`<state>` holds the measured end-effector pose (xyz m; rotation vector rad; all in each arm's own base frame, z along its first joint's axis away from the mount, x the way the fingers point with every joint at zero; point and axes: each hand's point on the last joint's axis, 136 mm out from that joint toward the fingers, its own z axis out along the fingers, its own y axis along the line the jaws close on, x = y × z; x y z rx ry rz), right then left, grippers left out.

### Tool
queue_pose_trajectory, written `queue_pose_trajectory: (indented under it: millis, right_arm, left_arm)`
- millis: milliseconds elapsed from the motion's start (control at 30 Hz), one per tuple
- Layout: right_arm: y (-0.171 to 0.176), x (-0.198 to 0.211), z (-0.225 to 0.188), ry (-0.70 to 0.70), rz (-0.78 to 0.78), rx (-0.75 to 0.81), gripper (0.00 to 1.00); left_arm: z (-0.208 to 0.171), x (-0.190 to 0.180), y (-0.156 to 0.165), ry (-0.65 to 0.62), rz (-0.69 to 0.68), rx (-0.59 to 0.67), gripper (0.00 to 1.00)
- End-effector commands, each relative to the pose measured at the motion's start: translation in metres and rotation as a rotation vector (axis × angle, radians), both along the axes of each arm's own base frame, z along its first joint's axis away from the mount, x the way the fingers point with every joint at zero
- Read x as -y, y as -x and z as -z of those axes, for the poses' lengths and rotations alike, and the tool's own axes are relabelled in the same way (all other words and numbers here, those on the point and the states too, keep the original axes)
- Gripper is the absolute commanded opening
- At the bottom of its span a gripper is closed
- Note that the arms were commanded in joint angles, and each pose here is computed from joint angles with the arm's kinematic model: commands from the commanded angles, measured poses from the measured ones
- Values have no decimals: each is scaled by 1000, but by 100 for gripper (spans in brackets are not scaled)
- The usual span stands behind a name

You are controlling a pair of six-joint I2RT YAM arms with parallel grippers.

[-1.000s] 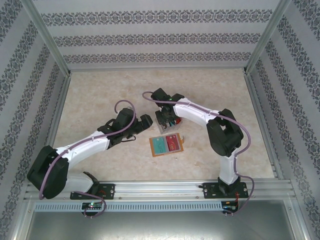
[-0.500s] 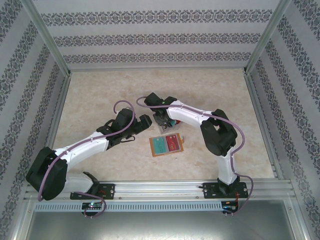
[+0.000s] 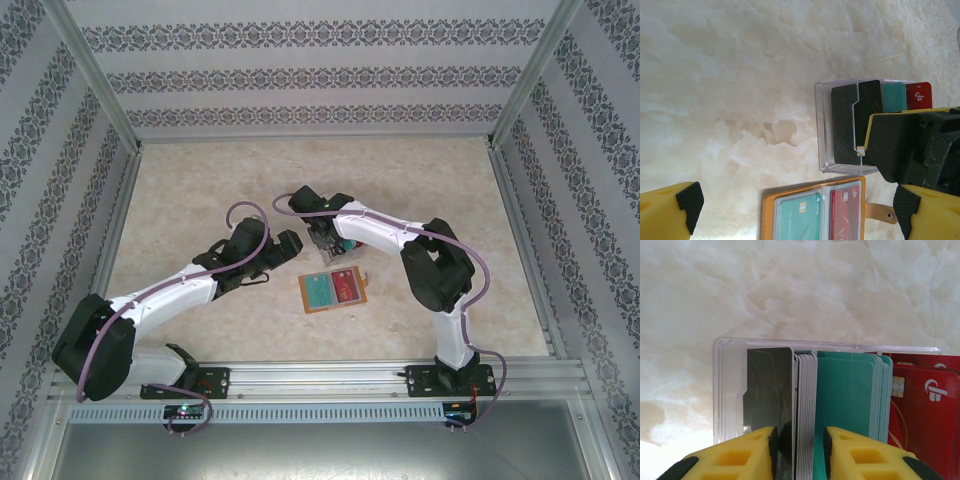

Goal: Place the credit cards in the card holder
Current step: Pick up the credit card from the storage box.

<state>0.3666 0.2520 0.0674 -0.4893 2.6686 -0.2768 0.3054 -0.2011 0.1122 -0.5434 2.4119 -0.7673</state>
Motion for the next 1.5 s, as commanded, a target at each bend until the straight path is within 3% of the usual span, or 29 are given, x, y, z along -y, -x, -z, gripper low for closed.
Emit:
queue_pose_trajectory:
  millis: [0,300,400,700,867,1067,1200,1467]
  right_arm:
    - [2,6,-15,12,5,30,29]
    - [3,10,-17,7,17,39,23]
    - [5,9,-16,-1,15,34,14]
    - [7,9,-22,-21,17,35,9]
    - [10,8,-39,-80,24,55,9]
    - [20,2,-53,-204,23,32,0]
    - [28,-4,-76,-396,34,27,0]
    - [33,-9,-136,-1082,122,-14,0]
  left_arm:
    - [3,-9,4,-11,-24,-19,99]
    - [3,-10,5,-14,-25,-21,99]
    - [4,-10,5,-15,-23,-23,99]
    - [5,-10,6,-16,-25,-29,99]
    - [4,-9,5,-16,-21,-26,99]
    - [0,-7,3,-6,-12,-18,100]
    - [-12,7,-5,80,28,9,99]
    - [-54,49,-26,361,163,81,86]
